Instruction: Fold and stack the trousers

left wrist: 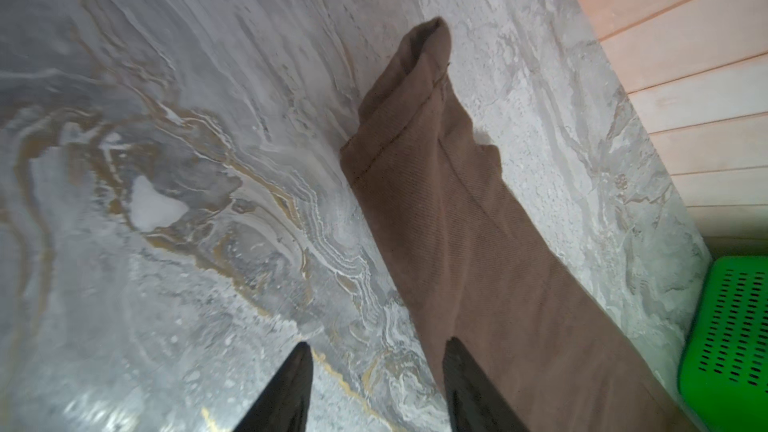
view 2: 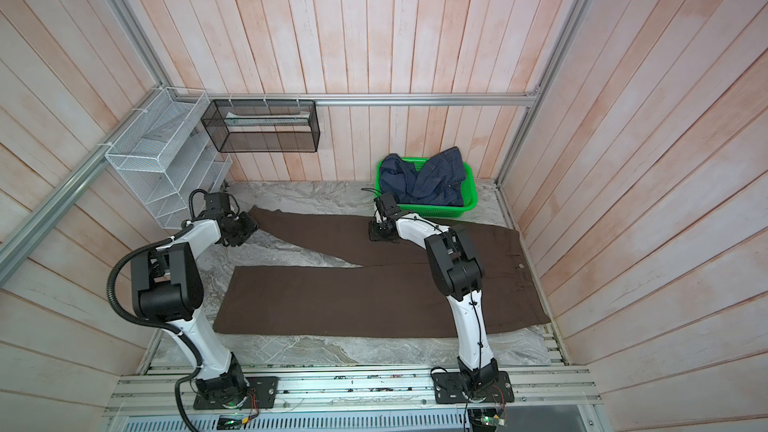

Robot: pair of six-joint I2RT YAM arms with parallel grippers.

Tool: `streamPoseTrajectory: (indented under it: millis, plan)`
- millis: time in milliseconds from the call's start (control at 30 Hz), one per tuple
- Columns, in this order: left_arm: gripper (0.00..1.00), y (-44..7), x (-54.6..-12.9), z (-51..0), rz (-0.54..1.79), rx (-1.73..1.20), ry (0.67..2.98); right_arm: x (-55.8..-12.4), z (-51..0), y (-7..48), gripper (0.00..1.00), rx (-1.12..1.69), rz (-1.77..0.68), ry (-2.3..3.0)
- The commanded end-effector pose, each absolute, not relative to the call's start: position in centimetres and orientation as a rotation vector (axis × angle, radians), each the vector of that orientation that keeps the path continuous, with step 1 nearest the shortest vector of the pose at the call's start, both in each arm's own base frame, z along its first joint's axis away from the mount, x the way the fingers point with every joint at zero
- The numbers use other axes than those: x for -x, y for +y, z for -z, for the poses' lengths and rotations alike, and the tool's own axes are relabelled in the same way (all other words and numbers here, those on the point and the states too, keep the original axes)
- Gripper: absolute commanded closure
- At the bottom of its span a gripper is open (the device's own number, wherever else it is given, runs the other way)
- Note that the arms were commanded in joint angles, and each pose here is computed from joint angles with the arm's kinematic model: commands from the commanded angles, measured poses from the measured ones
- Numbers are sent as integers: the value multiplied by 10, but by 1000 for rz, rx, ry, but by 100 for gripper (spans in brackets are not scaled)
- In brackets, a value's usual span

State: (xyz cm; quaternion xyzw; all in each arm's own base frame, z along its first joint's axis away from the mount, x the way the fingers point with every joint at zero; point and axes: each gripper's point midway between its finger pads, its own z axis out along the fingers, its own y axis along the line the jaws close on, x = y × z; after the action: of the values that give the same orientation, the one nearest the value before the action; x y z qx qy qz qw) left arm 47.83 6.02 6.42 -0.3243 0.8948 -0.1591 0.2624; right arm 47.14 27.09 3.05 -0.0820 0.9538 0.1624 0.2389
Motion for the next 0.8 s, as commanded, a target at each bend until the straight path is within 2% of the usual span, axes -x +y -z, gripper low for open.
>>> streamPoseTrajectory:
  millis: [0, 133, 300, 433, 600, 767]
  plan:
    - [47, 71, -492, -45, 493, 971, 2394, -468, 6, 227, 64, 109, -276, 2732]
    - [47, 66, -500, -27, 495, 963, 2423, -469, 2, 225, 64, 107, -283, 2725]
    - [53, 61, -512, -26, 491, 939, 2415, -468, -7, 230, 65, 113, -320, 2712]
    - [48, 54, -523, -30, 505, 910, 2400, -467, -12, 234, 65, 127, -344, 2704]
    - [47, 44, -539, -32, 527, 871, 2396, -466, -13, 240, 65, 141, -363, 2702]
    - [56, 39, -549, -19, 520, 863, 2427, -464, -17, 244, 66, 155, -375, 2696]
